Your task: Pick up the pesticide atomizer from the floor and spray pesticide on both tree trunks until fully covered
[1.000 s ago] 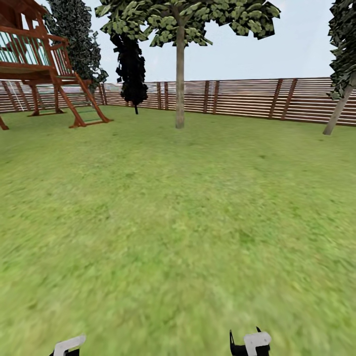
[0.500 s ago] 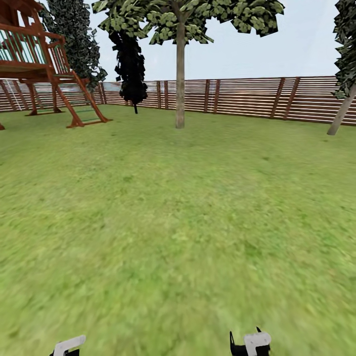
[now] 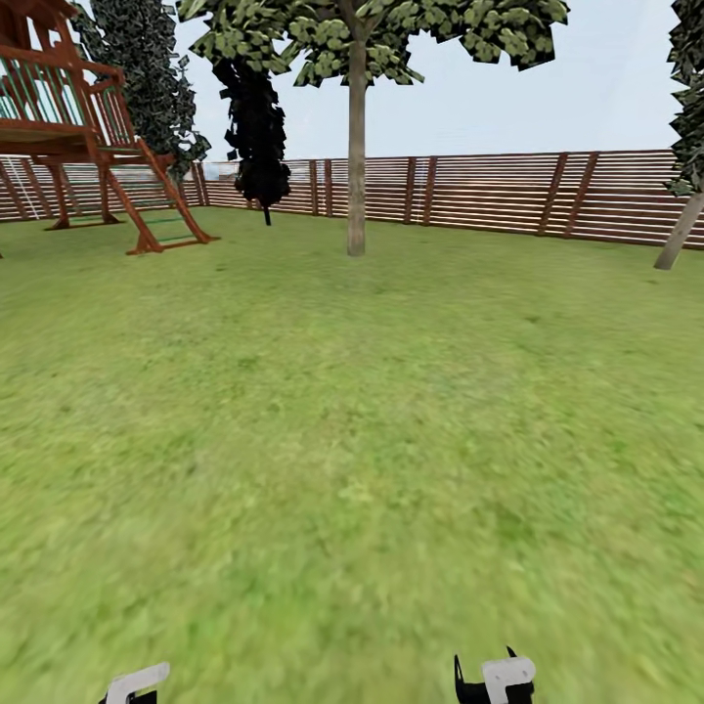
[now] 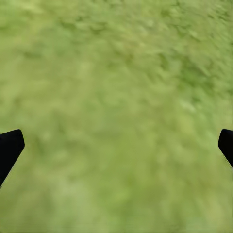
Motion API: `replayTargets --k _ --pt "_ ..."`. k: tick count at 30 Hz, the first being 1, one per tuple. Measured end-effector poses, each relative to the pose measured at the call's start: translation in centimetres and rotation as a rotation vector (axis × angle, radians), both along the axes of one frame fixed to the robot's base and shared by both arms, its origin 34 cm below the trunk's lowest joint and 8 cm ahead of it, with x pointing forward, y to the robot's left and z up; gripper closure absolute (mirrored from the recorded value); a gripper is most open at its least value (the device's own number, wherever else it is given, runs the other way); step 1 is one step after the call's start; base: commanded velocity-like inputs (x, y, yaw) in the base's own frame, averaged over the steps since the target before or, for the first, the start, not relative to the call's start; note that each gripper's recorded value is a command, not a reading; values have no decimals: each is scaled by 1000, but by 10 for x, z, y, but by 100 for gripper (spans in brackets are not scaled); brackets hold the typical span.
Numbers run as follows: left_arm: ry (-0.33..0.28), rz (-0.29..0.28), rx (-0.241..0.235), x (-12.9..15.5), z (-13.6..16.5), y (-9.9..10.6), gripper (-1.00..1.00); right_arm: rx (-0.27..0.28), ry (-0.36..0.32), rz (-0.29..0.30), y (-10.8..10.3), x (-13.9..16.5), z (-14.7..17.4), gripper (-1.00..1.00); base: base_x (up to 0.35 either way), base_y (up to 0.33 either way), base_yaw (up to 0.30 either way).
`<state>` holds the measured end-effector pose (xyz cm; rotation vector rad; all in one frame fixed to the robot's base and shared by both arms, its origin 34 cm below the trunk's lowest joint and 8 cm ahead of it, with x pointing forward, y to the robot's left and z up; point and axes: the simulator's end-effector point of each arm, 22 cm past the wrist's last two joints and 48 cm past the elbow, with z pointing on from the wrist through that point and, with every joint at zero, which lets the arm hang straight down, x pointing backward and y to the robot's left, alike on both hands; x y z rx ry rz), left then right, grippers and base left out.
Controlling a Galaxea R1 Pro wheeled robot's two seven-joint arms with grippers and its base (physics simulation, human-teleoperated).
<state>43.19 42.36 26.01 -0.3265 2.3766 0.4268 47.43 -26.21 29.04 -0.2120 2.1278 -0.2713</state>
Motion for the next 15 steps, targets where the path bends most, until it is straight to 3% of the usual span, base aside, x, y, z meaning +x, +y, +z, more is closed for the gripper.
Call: replayTargets --k 15 --pt "7 3 1 -4 -1 1 100 0 1 0 0 0 0 -100 336 0 0"
